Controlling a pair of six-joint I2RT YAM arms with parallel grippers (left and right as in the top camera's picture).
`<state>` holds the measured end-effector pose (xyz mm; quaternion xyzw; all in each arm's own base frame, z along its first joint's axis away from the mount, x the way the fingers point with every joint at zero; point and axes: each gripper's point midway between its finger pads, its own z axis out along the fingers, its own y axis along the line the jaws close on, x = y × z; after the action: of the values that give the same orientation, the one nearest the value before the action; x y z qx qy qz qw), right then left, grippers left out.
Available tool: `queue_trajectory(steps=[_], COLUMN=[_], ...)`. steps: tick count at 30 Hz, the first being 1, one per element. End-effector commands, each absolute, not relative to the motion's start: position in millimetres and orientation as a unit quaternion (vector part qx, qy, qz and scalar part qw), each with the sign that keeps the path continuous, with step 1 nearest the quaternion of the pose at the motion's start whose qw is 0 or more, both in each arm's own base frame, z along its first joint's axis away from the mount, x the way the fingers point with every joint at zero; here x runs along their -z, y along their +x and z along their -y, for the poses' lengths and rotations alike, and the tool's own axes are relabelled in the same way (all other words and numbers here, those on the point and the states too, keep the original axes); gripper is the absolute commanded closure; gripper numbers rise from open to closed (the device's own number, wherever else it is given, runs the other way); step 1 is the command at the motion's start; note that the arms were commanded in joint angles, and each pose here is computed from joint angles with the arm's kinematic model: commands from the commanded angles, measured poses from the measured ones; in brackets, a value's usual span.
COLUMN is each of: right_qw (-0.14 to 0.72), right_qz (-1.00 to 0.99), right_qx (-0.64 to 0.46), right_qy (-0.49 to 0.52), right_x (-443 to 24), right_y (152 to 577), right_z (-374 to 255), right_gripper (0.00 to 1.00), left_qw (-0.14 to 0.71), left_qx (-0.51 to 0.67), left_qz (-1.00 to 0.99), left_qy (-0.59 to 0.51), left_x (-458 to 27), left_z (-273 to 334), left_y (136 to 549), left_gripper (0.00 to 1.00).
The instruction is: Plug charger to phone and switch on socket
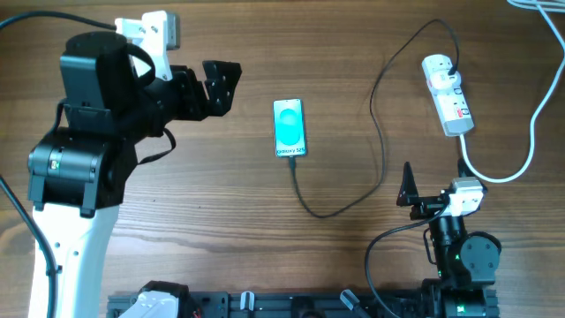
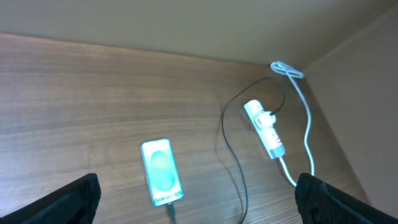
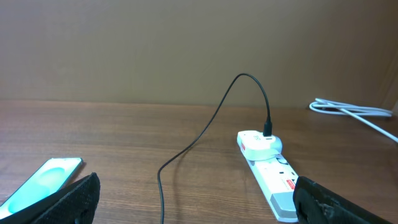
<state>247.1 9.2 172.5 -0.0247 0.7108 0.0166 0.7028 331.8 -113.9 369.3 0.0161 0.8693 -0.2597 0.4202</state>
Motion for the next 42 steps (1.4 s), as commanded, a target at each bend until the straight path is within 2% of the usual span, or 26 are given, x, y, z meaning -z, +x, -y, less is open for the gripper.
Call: queue_trajectory(steps=[1,4,8,12,19,26,36,42], right_qw=[0.708,0.708,0.708,0.708,0.708,0.708,0.708,0.708], right_qz=[-0.706,-0.706,-0.706,-0.706,-0.706,-0.706,-0.706,-0.706], right_qx=[-0.017,-0.017,-0.017,-0.017,-0.017,-0.017,-0.017,-0.017], right_qy=[-0.015,-0.015,-0.015,-0.015,-0.015,-0.015,-0.015,-0.015], right_x=[-175.2,-175.2,-175.2,-175.2,-175.2,-175.2,-175.2,-175.2], right_y=[246.6,246.6,246.6,246.6,246.6,246.6,246.6,246.6], right_z=[-7.4,-7.4,-7.4,-7.4,-7.4,-7.4,-7.4,-7.4], right_gripper=[0.0,0.0,0.0,0.0,0.0,0.0,0.0,0.0], left_qw=[0.431,0.421,0.376,0.419,0.486,0.552,0.642,0.663], left_qx=[0.206,0.202,0.148,0.141,0.116,0.105,0.115,0.115], left_qz=[-0.879,-0.884,-0.913,-0.895,-0.864,-0.823,-0.756,-0.737], left_qy=[-0.009,-0.014,-0.045,-0.061,-0.056,-0.081,-0.061,-0.057], left_x=[-364.3,-360.8,-315.0,-287.7,-261.2,-236.3,-202.0,-190.2], left_z=[92.3,87.4,64.9,49.7,27.5,11.9,12.9,11.7], left_y=[333.9,321.3,289.1,277.7,226.9,203.3,217.1,231.9], left_gripper=[0.0,0.0,0.0,0.0,0.0,0.0,0.0,0.0])
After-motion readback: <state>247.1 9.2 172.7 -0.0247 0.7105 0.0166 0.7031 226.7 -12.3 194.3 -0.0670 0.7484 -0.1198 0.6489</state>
